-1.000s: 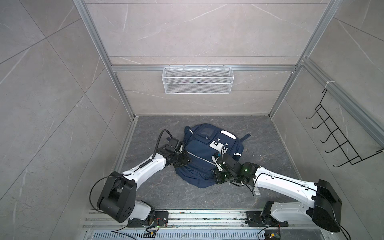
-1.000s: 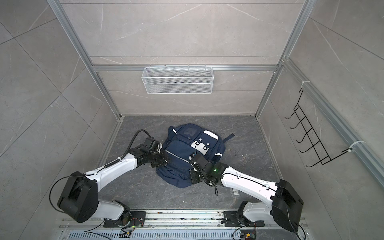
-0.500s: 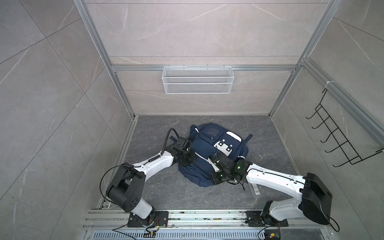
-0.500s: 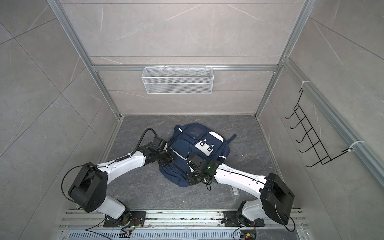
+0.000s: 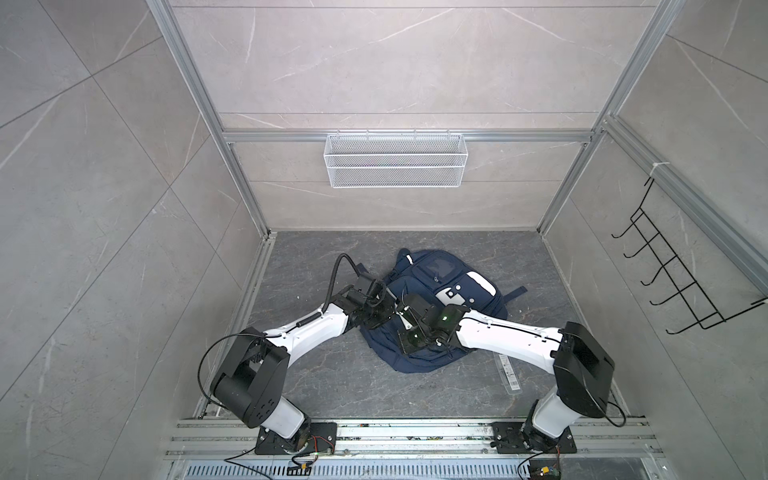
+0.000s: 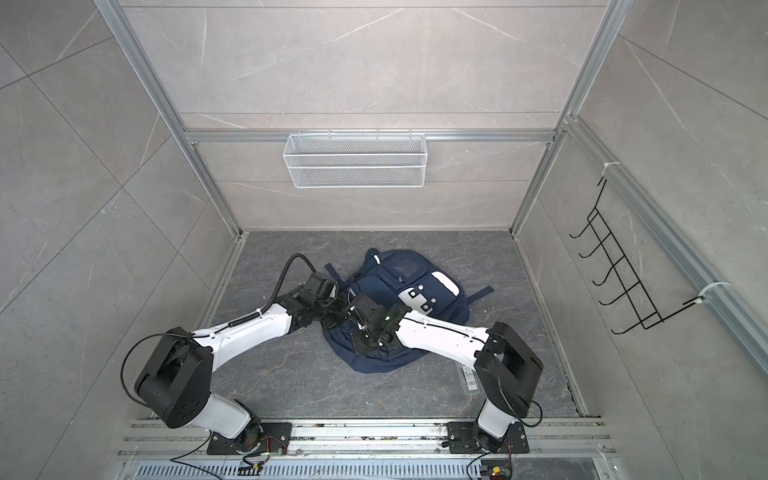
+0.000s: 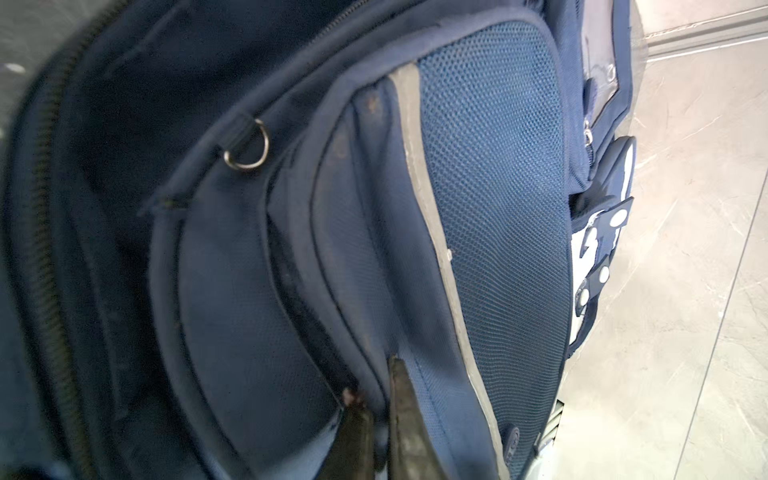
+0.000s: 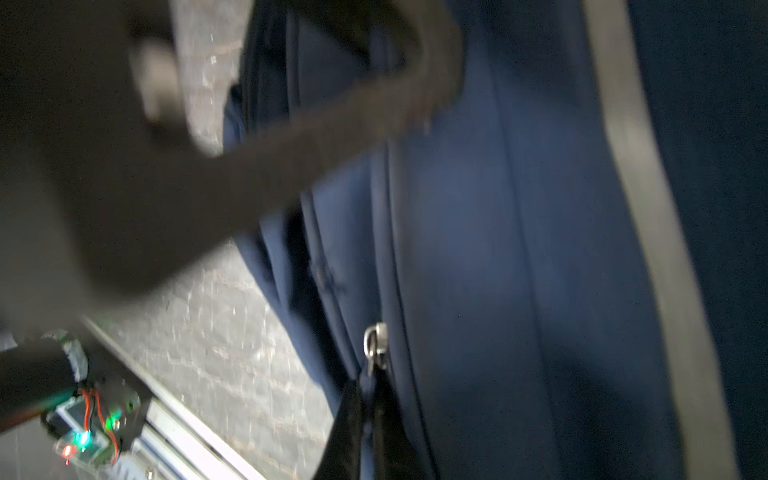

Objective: Pack the student bag

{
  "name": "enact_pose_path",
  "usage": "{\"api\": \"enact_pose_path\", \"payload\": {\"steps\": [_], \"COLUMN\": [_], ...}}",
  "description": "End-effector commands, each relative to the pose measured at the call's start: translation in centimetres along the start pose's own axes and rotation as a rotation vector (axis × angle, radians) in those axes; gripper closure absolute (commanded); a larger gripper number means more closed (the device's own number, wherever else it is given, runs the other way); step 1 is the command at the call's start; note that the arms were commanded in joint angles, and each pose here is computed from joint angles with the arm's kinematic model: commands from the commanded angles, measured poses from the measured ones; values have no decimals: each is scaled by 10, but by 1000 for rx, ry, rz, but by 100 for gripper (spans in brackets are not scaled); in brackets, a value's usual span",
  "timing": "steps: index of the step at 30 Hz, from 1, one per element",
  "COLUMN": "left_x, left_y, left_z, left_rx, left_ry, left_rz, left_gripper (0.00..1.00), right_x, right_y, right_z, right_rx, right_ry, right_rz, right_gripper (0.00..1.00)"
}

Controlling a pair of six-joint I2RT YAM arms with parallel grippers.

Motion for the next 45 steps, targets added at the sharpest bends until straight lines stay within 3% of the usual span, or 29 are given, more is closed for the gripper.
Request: {"api": "enact_pose_path", "payload": {"steps": [1,6,8,11,14,22,29,37,45], "left_x": [-14,-30,-32,-35,-44,-50,14,56,33], "left_y": [7,-1,-1,-3,-11,-52,-67,-70,-77], "left_z": [-19,4,11,14,11,-14,-44,-55,-60], "left_rx": [30,-11,-20,9,52,234,368,461,464], "left_ry": [95,78,74,45,15,-116,-122,-87,-111], "left_rz": [1,-56,-60,-59,-91,-147,23,86,-4], "left_gripper": [100,100,91,70,64,61,61,60,60], "right_x": [-10,-11,-14,-24,-29,-38,-47,-54,-48], "right_y": [-47,-46,-44,-41,-32,8,38,52,61], "right_z": [8,-38,-44,-45,-47,-48,-50,-51,-53], "right_rx": [39,178,177,167,173,188,213,211,214], "right_ry": [-46,-48,-39,-42,-46,-88,-122,-129,-121], "right_rz": [-165,-181,-176,-184,-181,-133,-110,-107,-83], "right_gripper": [100,100,100,100,100,100,100,100,100]}}
Point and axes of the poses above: each gripper's point midway between its finger pads, its own x axis out along the fingers, its own z axis along the line the jaws close on, y = z × x, the point moved 5 cm from there along -x, back along the fingers, and after that the axes turned 10 degrees about -x, right-handed, at the moved point
